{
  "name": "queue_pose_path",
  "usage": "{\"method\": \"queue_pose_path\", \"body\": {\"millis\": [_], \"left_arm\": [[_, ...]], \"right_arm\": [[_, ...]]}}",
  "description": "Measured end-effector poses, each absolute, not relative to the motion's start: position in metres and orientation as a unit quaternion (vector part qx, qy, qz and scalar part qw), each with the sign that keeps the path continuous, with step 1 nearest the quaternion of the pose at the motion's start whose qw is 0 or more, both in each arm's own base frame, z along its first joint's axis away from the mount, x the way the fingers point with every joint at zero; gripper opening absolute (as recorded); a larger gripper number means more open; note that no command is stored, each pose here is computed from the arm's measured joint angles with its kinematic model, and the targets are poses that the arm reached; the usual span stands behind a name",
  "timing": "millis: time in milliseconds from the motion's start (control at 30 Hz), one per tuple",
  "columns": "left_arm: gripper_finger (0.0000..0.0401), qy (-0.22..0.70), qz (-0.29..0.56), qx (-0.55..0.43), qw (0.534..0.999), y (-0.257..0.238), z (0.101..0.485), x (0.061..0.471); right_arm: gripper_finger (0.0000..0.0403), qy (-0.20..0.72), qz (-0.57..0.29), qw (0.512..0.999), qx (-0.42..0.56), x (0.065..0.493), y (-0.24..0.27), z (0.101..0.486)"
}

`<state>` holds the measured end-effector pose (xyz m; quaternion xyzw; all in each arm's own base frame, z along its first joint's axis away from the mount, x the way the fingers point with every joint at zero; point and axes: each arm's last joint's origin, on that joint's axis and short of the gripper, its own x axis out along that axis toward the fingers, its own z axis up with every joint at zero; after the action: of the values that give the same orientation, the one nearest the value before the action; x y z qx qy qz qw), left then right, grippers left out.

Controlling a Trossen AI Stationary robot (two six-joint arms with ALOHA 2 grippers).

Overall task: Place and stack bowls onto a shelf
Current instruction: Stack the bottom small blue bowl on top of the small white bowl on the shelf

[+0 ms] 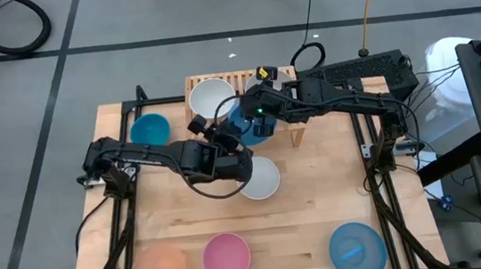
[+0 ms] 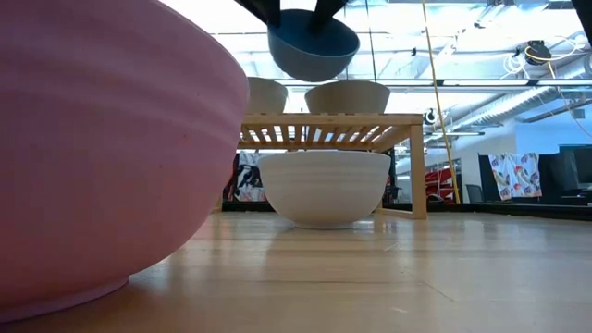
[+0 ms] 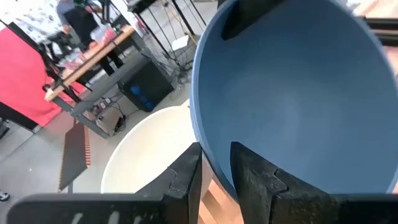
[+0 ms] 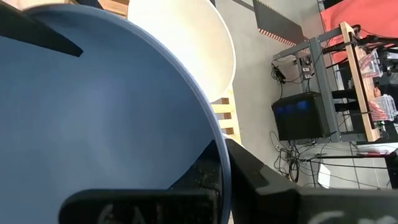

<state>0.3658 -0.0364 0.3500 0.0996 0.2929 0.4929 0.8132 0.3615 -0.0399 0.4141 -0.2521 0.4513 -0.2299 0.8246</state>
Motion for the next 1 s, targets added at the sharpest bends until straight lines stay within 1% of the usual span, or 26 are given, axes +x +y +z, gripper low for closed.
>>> {"method": "queue_pose_path", "body": {"millis": [133, 200, 300, 333, 733, 867, 1000], "left_arm": [[0.0078, 0.301, 0.489, 0.08, 0.815, -0.03, 0.349, 0.367], [0.0059, 0.302, 0.491, 0.076, 0.814, -0.028, 0.349, 0.367], [0.002, 0.299, 0.494, 0.074, 0.813, -0.025, 0.351, 0.365], [0.0014, 0.298, 0.496, 0.073, 0.812, -0.024, 0.352, 0.365], [0.0014, 0.305, 0.492, 0.078, 0.812, -0.022, 0.351, 0.366], [0.0014, 0.306, 0.49, 0.08, 0.812, -0.023, 0.351, 0.366], [0.0012, 0.311, 0.484, 0.084, 0.814, -0.024, 0.35, 0.367]], "right_arm": [[0.0, 0.451, -0.229, 0.825, -0.252, 0.361, -0.04, 0.414], [0.0, 0.452, -0.229, 0.825, -0.252, 0.361, -0.04, 0.414], [0.0, 0.453, -0.23, 0.824, -0.25, 0.36, -0.04, 0.414], [0.0, 0.453, -0.232, 0.824, -0.25, 0.36, -0.04, 0.414], [0.0002, 0.455, -0.225, 0.823, -0.254, 0.36, -0.04, 0.414], [0.0019, 0.455, -0.207, 0.826, -0.262, 0.361, -0.039, 0.414], [0.0049, 0.45, -0.195, 0.828, -0.272, 0.363, -0.035, 0.414]]}}
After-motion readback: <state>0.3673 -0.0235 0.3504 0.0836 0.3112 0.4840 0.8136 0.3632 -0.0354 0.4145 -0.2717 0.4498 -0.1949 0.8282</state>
